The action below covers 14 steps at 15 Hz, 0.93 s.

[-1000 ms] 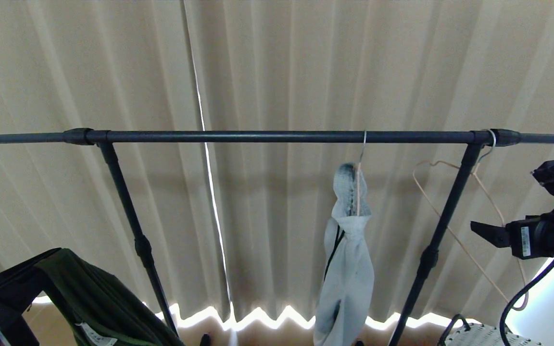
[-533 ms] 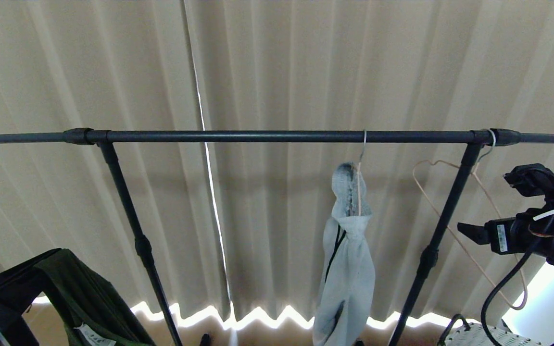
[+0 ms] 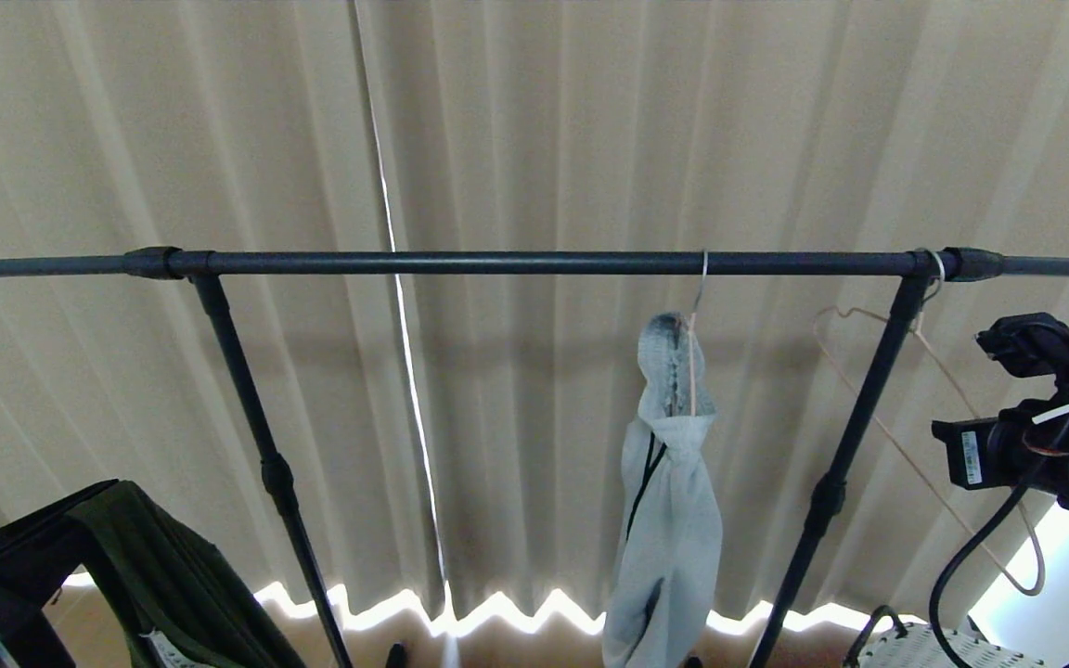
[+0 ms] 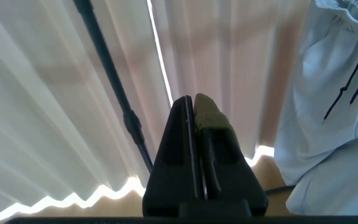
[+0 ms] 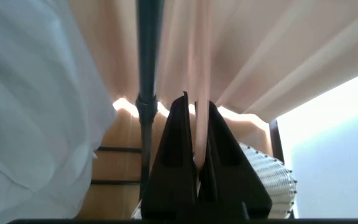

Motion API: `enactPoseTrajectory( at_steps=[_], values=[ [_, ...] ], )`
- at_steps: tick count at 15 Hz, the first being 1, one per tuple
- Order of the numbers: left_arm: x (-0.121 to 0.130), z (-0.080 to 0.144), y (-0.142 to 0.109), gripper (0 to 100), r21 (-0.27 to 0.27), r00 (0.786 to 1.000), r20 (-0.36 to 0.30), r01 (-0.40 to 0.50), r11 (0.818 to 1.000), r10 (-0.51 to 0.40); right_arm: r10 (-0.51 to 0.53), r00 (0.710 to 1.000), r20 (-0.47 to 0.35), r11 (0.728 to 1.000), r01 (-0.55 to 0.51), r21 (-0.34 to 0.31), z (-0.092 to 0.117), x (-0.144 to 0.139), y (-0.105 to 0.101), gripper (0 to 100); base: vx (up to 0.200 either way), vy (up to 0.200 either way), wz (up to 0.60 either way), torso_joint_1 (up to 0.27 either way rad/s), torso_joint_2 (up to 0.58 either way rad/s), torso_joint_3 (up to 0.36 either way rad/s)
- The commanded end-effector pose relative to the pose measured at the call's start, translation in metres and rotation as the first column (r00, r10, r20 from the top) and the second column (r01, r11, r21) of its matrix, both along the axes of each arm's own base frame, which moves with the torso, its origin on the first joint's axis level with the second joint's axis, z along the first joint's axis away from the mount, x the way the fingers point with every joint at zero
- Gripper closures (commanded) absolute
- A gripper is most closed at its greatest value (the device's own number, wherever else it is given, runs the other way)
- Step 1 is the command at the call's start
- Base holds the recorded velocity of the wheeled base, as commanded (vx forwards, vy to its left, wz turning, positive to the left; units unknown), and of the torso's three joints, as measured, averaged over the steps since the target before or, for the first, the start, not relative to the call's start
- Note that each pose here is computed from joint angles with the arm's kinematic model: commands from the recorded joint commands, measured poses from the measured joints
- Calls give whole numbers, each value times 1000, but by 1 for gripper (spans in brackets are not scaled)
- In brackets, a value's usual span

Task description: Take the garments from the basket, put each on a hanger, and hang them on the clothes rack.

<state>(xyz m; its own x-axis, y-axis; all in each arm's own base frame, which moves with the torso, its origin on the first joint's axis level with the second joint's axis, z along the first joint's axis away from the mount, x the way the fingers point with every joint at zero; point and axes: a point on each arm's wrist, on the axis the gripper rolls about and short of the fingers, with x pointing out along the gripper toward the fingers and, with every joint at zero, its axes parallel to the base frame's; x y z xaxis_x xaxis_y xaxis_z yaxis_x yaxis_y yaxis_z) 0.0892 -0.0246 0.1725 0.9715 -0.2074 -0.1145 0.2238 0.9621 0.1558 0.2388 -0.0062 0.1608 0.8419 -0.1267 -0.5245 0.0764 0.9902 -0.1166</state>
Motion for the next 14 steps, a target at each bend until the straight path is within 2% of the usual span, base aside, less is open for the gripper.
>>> enactPoseTrajectory(
  at_steps=[1, 4, 6, 8, 14],
  values=[
    [0, 0, 0, 100, 0, 1000, 0, -1, 1000, 1, -3, 1000, 21, 1000, 3, -3, 5, -3, 0, 100, 0, 0, 0, 0, 0, 0],
    [0, 0, 0, 100, -1, 1000, 0, -1, 1000, 1, -7, 998, 67, 1000, 8, -5, 14, -8, 0, 100, 0, 0, 0, 0, 0, 0],
    [0, 0, 0, 100, 0, 1000, 0, -1, 1000, 1, -15, 989, 149, 1000, 16, -6, 24, -12, -2, 100, 0, 0, 0, 0, 0, 0],
    [0, 0, 0, 100, 0, 1000, 0, -1, 1000, 1, -26, 982, 190, 1000, 28, -12, 30, -22, -2, 100, 0, 0, 0, 0, 0, 0],
    [0, 0, 0, 100, 6, 1000, 1, -3, 1000, 3, -24, 980, 198, 1000, 27, -15, 25, -53, -2, 100, 0, 0, 0, 0, 0, 0]
  ],
)
